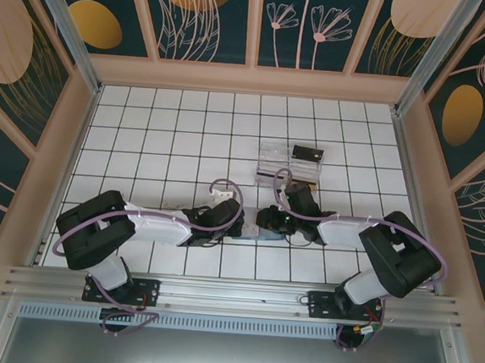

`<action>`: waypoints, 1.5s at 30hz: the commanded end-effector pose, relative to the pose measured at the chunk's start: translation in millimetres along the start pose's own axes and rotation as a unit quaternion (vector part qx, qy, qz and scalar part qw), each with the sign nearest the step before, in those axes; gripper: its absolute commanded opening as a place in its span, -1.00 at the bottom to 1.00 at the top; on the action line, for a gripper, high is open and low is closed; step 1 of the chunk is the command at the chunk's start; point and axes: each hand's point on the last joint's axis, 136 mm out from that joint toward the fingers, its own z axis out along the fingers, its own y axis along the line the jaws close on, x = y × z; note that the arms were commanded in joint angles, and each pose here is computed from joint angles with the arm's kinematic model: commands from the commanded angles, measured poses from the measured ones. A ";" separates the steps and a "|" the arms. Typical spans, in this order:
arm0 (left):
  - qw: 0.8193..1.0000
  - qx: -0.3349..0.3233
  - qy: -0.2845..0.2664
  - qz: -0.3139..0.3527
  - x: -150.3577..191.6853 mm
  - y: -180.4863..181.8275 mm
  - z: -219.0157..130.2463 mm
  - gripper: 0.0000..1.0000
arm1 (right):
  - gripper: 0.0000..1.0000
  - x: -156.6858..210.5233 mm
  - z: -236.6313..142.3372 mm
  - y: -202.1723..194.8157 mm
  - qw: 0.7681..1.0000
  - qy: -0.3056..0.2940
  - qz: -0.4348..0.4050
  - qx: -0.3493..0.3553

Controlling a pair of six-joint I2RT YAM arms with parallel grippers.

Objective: Take the credit cards out of the card holder

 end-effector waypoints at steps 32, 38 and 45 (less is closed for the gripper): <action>0.996 -0.088 0.027 0.006 14.1 32.8 12.3 -1.00 | -0.91 8.8 -16.2 -31.1 0.999 -0.004 0.035 0.016; 0.996 -0.083 0.028 0.008 13.4 30.3 12.6 -1.00 | -0.81 11.9 -18.6 -29.8 1.000 -0.003 0.031 0.006; 0.996 -0.078 0.028 0.011 12.3 26.4 12.7 -1.00 | -0.72 8.4 -14.3 -19.4 0.999 0.001 0.032 -0.023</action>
